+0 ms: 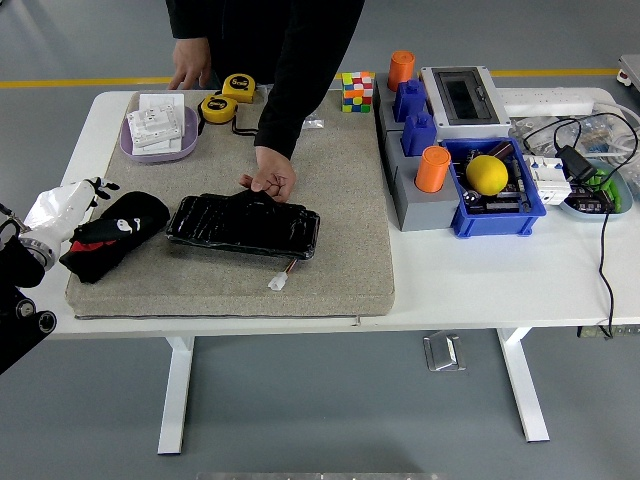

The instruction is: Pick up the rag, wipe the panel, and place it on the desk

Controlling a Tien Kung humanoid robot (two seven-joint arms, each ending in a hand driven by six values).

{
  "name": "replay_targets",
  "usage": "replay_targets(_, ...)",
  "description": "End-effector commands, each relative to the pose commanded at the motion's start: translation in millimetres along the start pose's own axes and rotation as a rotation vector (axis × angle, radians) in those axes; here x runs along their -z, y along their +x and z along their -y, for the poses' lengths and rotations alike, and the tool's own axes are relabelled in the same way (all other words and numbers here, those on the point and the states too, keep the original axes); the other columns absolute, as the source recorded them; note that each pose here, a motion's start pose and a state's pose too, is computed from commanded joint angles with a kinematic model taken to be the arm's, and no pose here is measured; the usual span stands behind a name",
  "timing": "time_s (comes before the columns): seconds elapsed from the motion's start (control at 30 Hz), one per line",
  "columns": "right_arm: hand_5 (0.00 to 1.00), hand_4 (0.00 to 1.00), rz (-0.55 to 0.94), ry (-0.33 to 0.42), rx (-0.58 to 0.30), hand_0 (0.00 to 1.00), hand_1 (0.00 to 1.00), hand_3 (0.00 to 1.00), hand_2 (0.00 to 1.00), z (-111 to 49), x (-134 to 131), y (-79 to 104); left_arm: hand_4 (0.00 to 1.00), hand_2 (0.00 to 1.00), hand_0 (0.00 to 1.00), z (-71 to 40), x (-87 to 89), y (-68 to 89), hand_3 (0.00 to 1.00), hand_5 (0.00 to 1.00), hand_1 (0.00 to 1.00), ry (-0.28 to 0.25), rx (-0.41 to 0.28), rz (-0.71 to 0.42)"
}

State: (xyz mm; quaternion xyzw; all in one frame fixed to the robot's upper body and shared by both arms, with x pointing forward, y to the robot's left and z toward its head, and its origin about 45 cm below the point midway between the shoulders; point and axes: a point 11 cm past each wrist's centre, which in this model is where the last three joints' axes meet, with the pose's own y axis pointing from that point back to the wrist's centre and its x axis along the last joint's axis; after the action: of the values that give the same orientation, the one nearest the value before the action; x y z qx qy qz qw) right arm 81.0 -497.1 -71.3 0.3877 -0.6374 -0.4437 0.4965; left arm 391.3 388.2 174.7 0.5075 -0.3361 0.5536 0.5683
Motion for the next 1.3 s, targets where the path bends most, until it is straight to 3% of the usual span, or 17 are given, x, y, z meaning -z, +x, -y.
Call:
replay_targets(0.5, 0.493, 0.998, 0.000, 0.005, 0.003, 0.795, 0.690, 0.664, 0.720, 0.1, 1.5, -2.1, 0.998, 0.741, 0.500, -2.8, -10.9, 35.3, 0.812, 0.820, 0.681, -0.004, -0.075, -0.077)
replay_targets(0.53, 0.493, 0.998, 0.001, 0.005, 0.004, 0.795, 0.690, 0.663, 0.720, 0.2, 1.4, -2.6, 0.998, 0.725, 0.495, -3.1, -11.7, 37.5, 0.806, 0.720, 0.671, -0.003, -0.080, -0.084)
replay_targets(0.7, 0.493, 0.998, 0.005, 0.008, 0.009, 0.795, 0.690, 0.663, 0.720, 0.9, -0.4, -5.5, 0.998, 0.725, 0.495, -6.2, -15.0, 51.8, 0.806, 0.720, 0.671, 0.001, -0.113, -0.125)
replay_targets(0.73, 0.493, 0.998, 0.005, 0.009, 0.010, 0.795, 0.691, 0.664, 0.720, 1.1, -1.2, -5.9, 0.998, 0.715, 0.497, -7.0, -15.1, 53.7, 0.793, 0.649, 0.667, 0.000, -0.118, -0.134)
replay_targets(1.3, 0.496, 0.998, 0.004, 0.018, 0.024, 0.795, 0.691, 0.663, 0.720, 2.5, -4.9, -11.6, 0.982, 0.727, 0.516, -18.5, -25.0, 75.7, 0.795, 0.621, 0.678, -0.042, -0.170, -0.219)
